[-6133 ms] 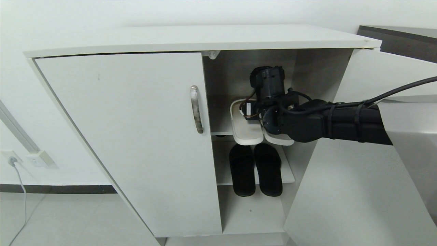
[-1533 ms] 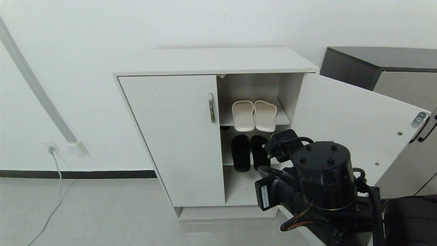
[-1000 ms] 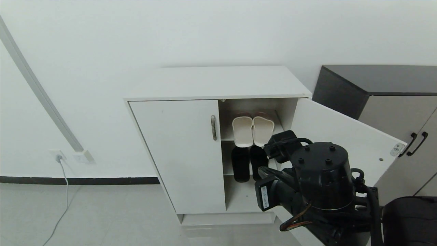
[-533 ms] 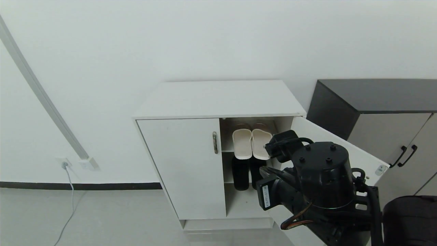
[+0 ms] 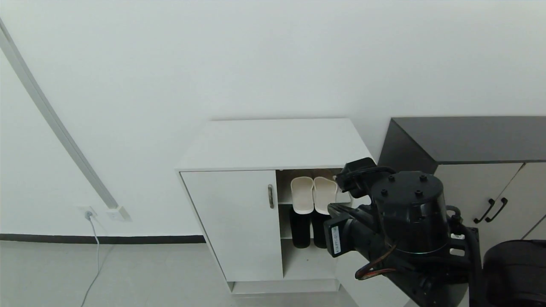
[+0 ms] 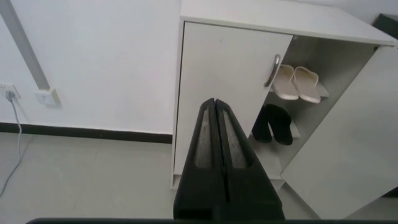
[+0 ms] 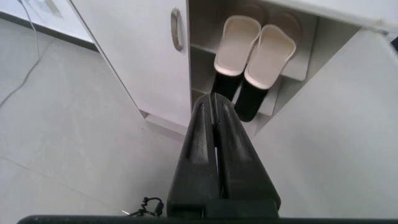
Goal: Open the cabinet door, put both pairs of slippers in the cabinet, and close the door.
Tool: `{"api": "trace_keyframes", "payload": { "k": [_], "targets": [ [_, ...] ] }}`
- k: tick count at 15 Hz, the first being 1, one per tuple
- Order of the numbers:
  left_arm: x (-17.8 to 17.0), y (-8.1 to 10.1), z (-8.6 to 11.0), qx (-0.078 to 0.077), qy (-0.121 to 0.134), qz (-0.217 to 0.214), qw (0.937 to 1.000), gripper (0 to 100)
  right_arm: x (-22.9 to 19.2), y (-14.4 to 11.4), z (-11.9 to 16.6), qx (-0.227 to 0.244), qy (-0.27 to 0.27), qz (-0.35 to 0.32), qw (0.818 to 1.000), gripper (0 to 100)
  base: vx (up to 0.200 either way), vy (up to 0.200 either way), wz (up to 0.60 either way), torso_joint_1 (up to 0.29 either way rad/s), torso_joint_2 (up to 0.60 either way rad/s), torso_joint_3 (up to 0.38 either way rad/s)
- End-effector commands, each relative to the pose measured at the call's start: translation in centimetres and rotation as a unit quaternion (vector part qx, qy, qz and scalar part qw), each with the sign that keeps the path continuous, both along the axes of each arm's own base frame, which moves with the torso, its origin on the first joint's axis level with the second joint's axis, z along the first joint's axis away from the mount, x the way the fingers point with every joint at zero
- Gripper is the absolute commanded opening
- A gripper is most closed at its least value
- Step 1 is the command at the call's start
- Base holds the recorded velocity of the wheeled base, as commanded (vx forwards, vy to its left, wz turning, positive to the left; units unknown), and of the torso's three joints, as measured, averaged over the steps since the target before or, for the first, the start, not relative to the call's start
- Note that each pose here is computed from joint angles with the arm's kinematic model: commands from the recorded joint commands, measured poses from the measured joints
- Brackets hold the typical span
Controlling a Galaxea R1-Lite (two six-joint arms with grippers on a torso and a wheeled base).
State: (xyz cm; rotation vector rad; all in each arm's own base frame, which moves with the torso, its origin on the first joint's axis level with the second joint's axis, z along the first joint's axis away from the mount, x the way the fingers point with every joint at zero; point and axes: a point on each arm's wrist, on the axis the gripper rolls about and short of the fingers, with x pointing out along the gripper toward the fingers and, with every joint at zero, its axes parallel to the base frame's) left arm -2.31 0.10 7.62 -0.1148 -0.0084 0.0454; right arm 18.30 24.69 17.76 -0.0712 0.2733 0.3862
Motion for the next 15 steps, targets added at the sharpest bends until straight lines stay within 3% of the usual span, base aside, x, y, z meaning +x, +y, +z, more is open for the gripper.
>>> {"api": "trace_keyframes", "payload": {
  "k": [1, 10, 15],
  "targets": [
    [0.01, 0.0, 0.0, 0.0, 0.001, 0.0, 1.0, 0, -0.08, -0.15, 0.18, 0.002, -0.002, 0.0, 1.0, 0, 0.0, 0.0, 0.0, 0.227, -0.51, -0.286],
    [0.01, 0.0, 0.0, 0.0, 0.001, 0.0, 1.0, 0, 0.06, -0.19, 0.01, 0.002, -0.003, -0.002, 1.0, 0, 0.0, 0.0, 0.0, 0.175, -0.37, -0.2],
    [0.01, 0.0, 0.0, 0.0, 0.001, 0.0, 1.0, 0, 0.11, -0.2, -0.15, -0.006, -0.004, 0.0, 1.0, 0, 0.0, 0.0, 0.0, 0.006, -0.02, -0.007]
  ]
}}
